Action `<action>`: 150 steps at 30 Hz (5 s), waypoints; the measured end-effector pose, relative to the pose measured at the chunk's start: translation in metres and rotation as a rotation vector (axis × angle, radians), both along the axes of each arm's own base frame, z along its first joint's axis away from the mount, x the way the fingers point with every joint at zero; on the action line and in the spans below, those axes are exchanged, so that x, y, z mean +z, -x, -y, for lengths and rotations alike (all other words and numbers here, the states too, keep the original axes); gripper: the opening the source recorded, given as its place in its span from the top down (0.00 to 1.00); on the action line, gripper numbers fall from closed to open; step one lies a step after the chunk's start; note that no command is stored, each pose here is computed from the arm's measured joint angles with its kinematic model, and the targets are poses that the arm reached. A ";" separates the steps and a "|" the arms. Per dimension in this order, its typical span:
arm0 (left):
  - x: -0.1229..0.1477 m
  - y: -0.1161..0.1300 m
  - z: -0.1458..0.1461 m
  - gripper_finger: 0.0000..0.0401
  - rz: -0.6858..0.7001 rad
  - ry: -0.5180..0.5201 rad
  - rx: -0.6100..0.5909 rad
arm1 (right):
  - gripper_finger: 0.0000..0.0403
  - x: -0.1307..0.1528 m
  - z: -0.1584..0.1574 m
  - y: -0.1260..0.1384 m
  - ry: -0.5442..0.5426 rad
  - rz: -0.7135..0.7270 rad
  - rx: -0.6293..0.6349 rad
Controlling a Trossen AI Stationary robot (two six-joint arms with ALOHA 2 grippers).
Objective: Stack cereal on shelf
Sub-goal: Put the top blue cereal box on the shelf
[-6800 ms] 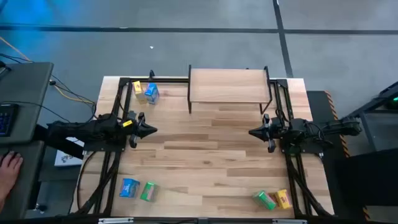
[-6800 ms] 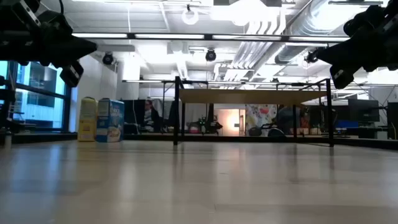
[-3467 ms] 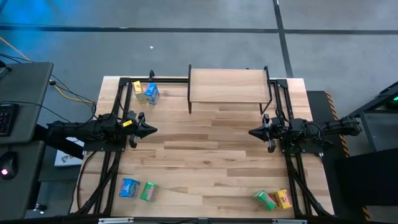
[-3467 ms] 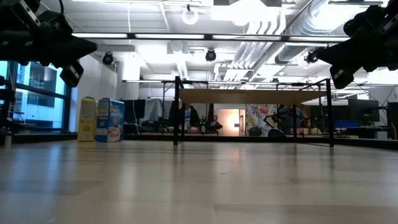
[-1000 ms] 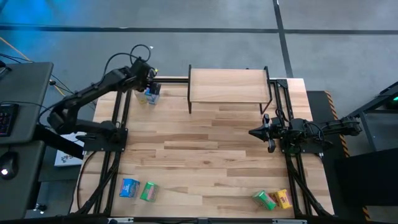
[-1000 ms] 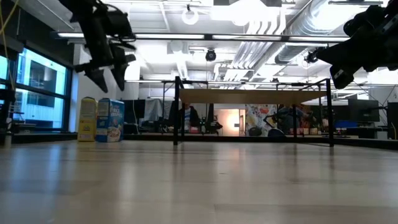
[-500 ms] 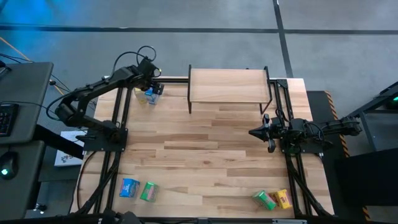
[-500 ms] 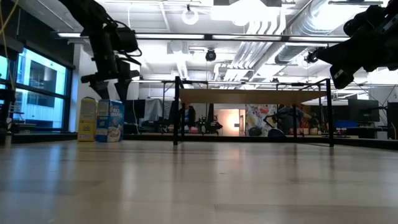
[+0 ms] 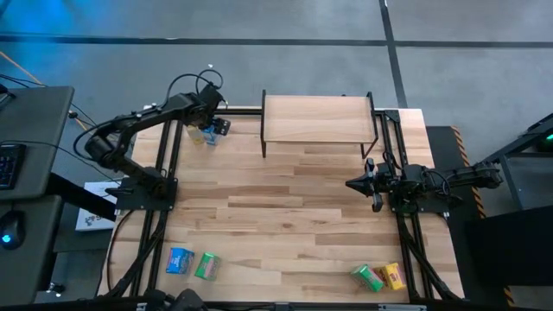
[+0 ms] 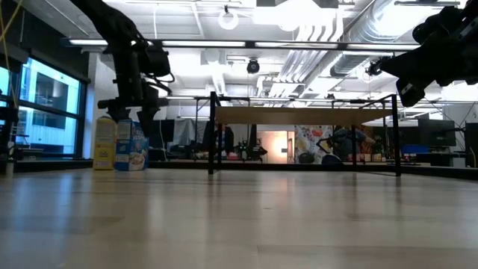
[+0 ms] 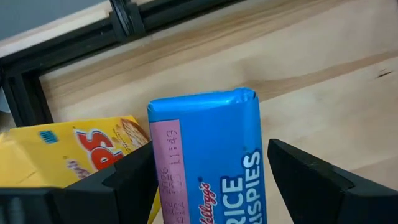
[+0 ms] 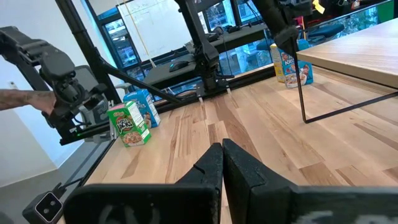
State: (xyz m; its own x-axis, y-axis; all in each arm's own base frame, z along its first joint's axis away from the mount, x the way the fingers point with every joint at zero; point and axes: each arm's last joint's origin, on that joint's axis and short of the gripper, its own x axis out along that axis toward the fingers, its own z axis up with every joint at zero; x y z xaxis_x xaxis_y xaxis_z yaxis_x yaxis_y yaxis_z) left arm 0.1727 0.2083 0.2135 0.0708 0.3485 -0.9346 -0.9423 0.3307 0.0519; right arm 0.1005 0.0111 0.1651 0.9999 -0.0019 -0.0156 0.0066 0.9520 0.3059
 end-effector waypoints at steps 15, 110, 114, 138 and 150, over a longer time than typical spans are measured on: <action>-0.002 0.001 0.001 0.51 -0.020 0.024 0.002 | 1.00 0.000 0.000 0.000 0.000 0.000 0.000; 0.142 -0.188 0.070 0.39 0.158 -0.374 -0.826 | 1.00 0.000 0.000 0.000 0.000 0.000 0.000; 0.156 -0.177 0.066 0.38 0.178 -0.412 -0.806 | 1.00 0.000 0.000 0.000 0.000 0.000 0.000; 0.153 -0.110 0.147 0.97 1.013 -0.344 -0.494 | 1.00 0.000 0.000 0.000 0.000 0.000 0.000; 0.081 -0.154 0.159 1.00 1.094 -0.145 -0.245 | 1.00 0.000 0.000 0.000 0.000 0.000 0.000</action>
